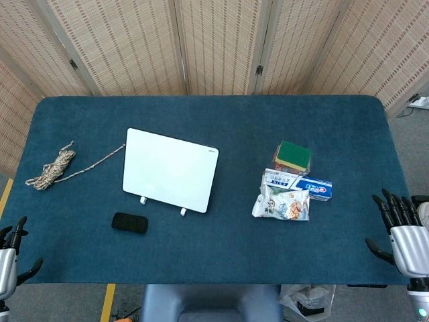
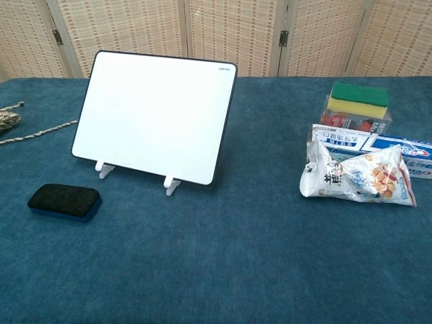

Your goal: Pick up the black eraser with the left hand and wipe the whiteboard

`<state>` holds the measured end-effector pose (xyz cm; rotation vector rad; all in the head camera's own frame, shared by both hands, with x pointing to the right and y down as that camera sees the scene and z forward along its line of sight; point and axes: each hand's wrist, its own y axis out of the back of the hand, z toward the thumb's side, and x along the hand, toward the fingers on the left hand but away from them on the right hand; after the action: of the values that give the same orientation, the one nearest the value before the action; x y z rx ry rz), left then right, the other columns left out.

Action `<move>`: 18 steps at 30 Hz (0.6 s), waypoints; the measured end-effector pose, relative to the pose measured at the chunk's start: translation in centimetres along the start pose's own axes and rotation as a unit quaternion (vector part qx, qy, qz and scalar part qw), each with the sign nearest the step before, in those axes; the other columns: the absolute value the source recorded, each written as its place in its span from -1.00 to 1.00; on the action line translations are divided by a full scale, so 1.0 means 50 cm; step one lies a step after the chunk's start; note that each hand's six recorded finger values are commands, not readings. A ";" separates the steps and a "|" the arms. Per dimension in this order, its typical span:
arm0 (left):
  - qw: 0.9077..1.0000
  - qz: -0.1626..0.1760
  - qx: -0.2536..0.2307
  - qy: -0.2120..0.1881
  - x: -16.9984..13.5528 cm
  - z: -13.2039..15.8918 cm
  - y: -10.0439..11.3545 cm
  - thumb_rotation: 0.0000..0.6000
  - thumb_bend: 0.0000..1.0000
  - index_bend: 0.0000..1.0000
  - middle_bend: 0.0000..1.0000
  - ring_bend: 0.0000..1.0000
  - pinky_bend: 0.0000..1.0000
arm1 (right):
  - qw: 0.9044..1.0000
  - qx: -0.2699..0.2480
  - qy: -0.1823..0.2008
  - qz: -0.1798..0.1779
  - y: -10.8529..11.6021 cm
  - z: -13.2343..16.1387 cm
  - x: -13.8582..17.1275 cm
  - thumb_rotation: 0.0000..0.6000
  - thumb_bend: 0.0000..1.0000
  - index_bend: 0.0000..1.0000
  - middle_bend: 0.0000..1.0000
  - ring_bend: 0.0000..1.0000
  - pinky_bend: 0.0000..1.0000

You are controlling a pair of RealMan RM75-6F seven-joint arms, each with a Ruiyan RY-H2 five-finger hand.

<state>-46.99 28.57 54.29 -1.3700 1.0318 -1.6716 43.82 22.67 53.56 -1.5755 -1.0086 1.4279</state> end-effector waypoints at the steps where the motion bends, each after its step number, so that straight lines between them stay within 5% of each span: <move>1: 1.000 0.000 -0.001 -0.001 0.001 0.000 0.000 1.00 -0.52 -1.00 -0.32 -0.63 -0.32 | 1.000 -0.001 -0.001 -0.001 0.001 -0.001 0.001 1.00 -0.46 -1.00 -1.00 -0.99 -0.98; 5: 1.000 -0.004 -0.004 -0.006 0.005 0.002 -0.003 1.00 -0.52 -1.00 -0.34 -0.63 -0.30 | 1.000 -0.006 -0.004 -0.007 0.007 -0.006 0.005 1.00 -0.46 -1.00 -1.00 -0.99 -0.98; 8: 1.000 -0.007 -0.006 -0.017 0.010 0.006 -0.005 1.00 -0.52 -1.00 -0.23 -0.57 -0.07 | 1.000 -0.005 -0.003 -0.008 0.008 -0.007 0.006 1.00 -0.47 -1.00 -1.00 -0.98 -0.98; 10: 1.000 -0.003 -0.002 -0.021 0.013 0.008 -0.006 1.00 -0.52 -1.00 0.12 -0.33 0.28 | 1.000 -0.006 -0.001 -0.007 0.007 -0.006 0.004 1.00 -0.47 -1.00 -1.00 -0.98 -0.98; 13: 1.000 0.007 -0.004 -0.030 0.022 0.018 -0.010 1.00 -0.52 -1.00 0.83 0.39 0.83 | 1.000 -0.003 0.001 -0.004 0.004 -0.004 0.000 1.00 -0.47 -1.00 -1.00 -0.98 -0.98; 15: 0.999 0.013 -0.009 -0.043 0.030 0.030 -0.016 1.00 -0.52 -0.90 1.00 0.77 0.99 | 1.000 -0.001 0.005 -0.003 0.002 0.000 -0.004 1.00 -0.46 -1.00 -1.00 -0.99 -0.98; 18: 0.997 0.020 -0.010 -0.068 0.037 0.052 -0.028 1.00 -0.52 -0.65 1.00 0.97 1.00 | 1.000 0.000 0.009 -0.005 0.001 0.003 -0.009 1.00 -0.46 -1.00 -1.00 -1.00 -0.98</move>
<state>-44.78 27.13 56.58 -1.4449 0.9929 -1.5213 43.64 22.22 53.67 -1.5800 -1.0043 1.4040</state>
